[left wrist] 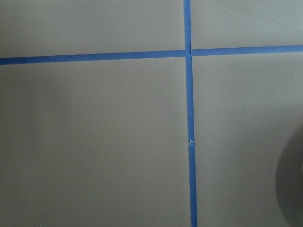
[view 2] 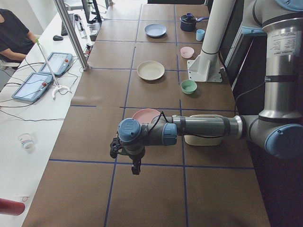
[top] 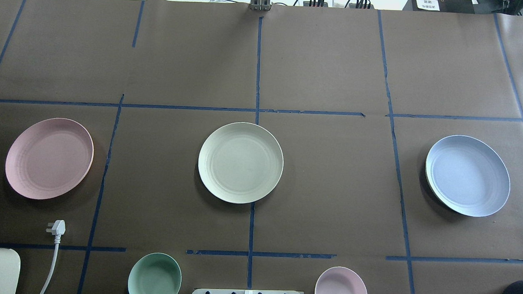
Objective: Stack three plates with pink and blue
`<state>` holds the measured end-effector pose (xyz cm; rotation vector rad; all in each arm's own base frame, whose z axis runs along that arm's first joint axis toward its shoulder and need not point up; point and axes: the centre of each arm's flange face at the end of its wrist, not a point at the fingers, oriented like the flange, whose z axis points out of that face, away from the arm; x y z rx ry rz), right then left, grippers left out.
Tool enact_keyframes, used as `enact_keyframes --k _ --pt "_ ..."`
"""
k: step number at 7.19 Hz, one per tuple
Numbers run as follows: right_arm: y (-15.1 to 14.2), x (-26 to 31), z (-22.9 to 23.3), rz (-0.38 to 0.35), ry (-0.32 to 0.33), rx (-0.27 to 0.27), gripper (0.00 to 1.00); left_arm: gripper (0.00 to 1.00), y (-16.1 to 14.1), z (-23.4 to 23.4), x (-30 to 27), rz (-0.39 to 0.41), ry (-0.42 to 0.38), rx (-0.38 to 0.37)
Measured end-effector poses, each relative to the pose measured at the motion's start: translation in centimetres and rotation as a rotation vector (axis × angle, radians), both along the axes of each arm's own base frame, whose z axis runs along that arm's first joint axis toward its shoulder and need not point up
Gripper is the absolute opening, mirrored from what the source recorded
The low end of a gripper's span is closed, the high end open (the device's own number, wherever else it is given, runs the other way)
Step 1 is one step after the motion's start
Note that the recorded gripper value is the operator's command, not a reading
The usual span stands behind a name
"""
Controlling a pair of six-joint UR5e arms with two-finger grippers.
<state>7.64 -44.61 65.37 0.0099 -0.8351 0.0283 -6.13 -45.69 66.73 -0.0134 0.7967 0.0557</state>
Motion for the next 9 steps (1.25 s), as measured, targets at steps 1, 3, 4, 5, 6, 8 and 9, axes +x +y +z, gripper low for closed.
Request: enact_keyframes --k 1,3,4,5,6,8,9 --pt "-0.1 0.0 -0.2 0.0 0.0 0.003 1.0 1.0 0.0 0.0 0.0 0.0 0.0 -0.001" --pt "-0.2 0.0 -0.5 0.001 0.001 0.01 1.0 1.0 0.0 -0.2 0.0 -0.003 0.003 0.002" --pt "-0.3 0.0 -0.6 0.001 0.0 0.012 1.0 1.0 0.2 -1.0 0.0 -0.019 0.004 0.002" --pt "-0.3 0.0 -0.8 0.002 -0.002 0.014 1.0 1.0 0.3 -2.4 0.3 -0.062 0.004 0.003" --pt "-0.5 0.0 -0.9 0.003 -0.003 0.016 1.0 1.0 0.8 -3.4 1.8 -0.108 0.01 0.009" --pt "-0.7 0.0 -1.2 0.003 -0.004 0.021 1.0 1.0 2.2 -4.3 9.2 -0.171 0.061 -0.007" --pt "-1.0 0.0 -1.4 0.003 -0.004 0.026 1.0 1.0 3.1 -4.7 12.9 -0.188 0.093 -0.03"
